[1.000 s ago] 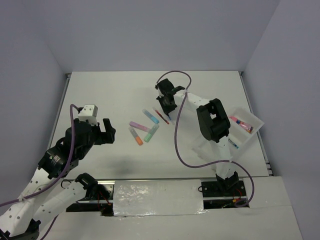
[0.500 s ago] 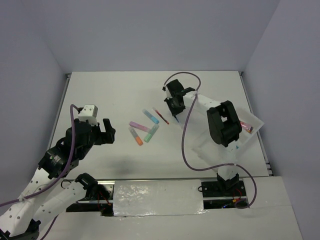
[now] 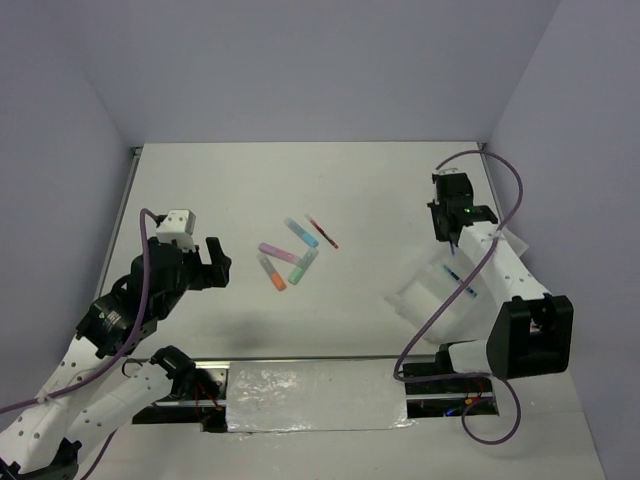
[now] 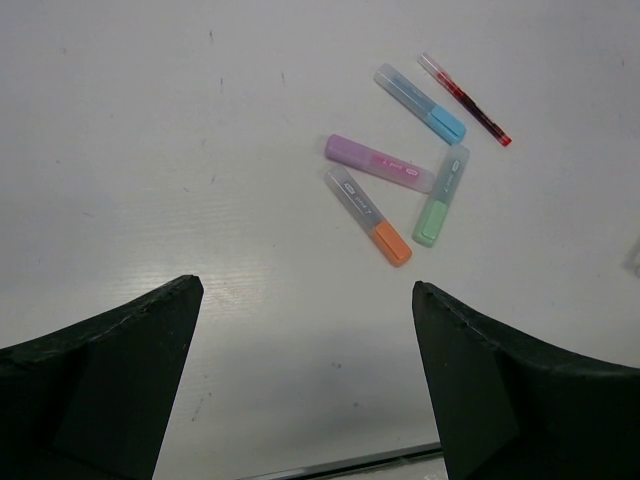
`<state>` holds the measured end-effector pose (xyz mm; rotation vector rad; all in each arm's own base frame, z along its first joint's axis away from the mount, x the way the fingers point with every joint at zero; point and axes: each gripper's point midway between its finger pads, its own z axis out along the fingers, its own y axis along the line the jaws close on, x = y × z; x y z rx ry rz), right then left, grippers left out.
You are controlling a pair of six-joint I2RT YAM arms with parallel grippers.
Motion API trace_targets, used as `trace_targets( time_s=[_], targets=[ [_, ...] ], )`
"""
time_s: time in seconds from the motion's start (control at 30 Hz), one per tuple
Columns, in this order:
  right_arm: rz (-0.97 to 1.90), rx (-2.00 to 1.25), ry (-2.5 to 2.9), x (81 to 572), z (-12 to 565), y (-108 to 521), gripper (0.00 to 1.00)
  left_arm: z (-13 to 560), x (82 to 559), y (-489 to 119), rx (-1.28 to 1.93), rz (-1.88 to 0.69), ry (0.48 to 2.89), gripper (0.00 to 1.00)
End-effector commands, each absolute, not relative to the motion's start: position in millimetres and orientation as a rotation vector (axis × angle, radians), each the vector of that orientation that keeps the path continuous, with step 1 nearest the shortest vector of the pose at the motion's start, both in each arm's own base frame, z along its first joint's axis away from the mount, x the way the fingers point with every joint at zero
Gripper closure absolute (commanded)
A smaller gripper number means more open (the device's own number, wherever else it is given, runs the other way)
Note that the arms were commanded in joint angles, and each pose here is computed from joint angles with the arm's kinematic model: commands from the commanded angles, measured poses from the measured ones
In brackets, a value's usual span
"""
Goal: Sort the stationery into containers
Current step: Place the pen in the storage box, then pick up the pen from the center of the board.
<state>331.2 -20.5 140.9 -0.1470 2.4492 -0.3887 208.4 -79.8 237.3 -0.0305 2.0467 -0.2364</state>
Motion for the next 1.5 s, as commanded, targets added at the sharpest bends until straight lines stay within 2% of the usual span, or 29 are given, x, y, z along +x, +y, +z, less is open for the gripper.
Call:
trace_targets(
  time_s=[0.0,0.4,0.47,0.5,0.57,0.6,0.63,0.77,0.8,0.9,1.0,1.07,1.23,1.27,1.37,1.4,1.43,1.47],
  targets=[
    [-0.47,-0.021,2.385,318.7,155.1,-47.7,1.0,244.6,214.0,-83.7,-0.01,-0.248,2.014,0.01],
    [-0.535,0.074,2.454,291.0,130.7,-60.3,1.0,244.5,213.2,-83.5,-0.011,-0.252,2.012,0.01],
    [-0.529,0.077,2.449,290.7,132.3,-59.7,0.97,244.2,213.1,-83.1,-0.011,-0.249,2.013,0.01],
    [-0.526,0.077,2.448,290.8,133.0,-59.4,0.87,246.1,212.8,-82.9,-0.012,-0.253,2.006,0.01],
    [-0.529,0.089,2.439,289.3,134.9,-60.3,0.77,246.5,212.3,-82.4,-0.016,-0.254,2.003,0.01],
    [-0.529,0.093,2.435,288.9,135.6,-60.0,0.65,246.2,212.2,-82.0,-0.017,-0.253,2.003,0.01],
    [-0.527,0.099,2.43,288.8,136.8,-60.3,0.58,246.8,212.2,-82.0,-0.017,-0.253,2.001,0.01],
    [-0.477,0.098,2.401,291.4,145.3,-54.2,0.33,246.2,212.9,-82.7,-0.015,-0.253,2.004,0.01],
    [-0.448,0.089,2.394,292.2,148.0,-50.5,0.3,245.5,212.8,-82.6,-0.013,-0.251,2.007,0.01],
    [-0.346,0.072,2.356,300.5,161.6,-35.2,0.29,245.2,213.0,-82.8,-0.014,-0.251,2.009,0.01],
    [-0.163,-0.063,2.233,323.4,191.3,25.7,0.28,244.6,213.8,-82.9,-0.013,-0.247,2.011,0.01],
    [-0.08,-0.146,2.142,336.5,216.5,82.5,0.0,243.5,215.2,-82.6,-0.017,-0.239,2.017,0.01],
    [0.249,-0.431,2.058,378.3,225.9,216.0,0.0,240.8,216.6,-81.1,-0.028,-0.219,2.031,0.01],
    [0.418,-0.566,2.088,369.4,219.0,249.5,0.0,240.0,216.8,-79.7,-0.034,-0.212,2.032,0.01],
    [0.313,-0.615,2.192,402.4,198.9,276.1,0.01,241.4,215.9,-76.6,-0.048,-0.202,2.026,0.01],
    [0.294,-0.619,2.204,410.5,192.9,280.8,0.05,241.7,215.8,-76.4,-0.049,-0.205,2.023,0.01],
    [0.288,-0.641,2.17,424.7,203.6,288.1,0.13,242.3,215.8,-76.4,-0.05,-0.206,2.02,0.01],
    [0.238,-0.648,2.237,435.8,173.5,290.4,0.3,241.9,215.8,-77.1,-0.047,-0.208,2.022,0.01]
  ],
)
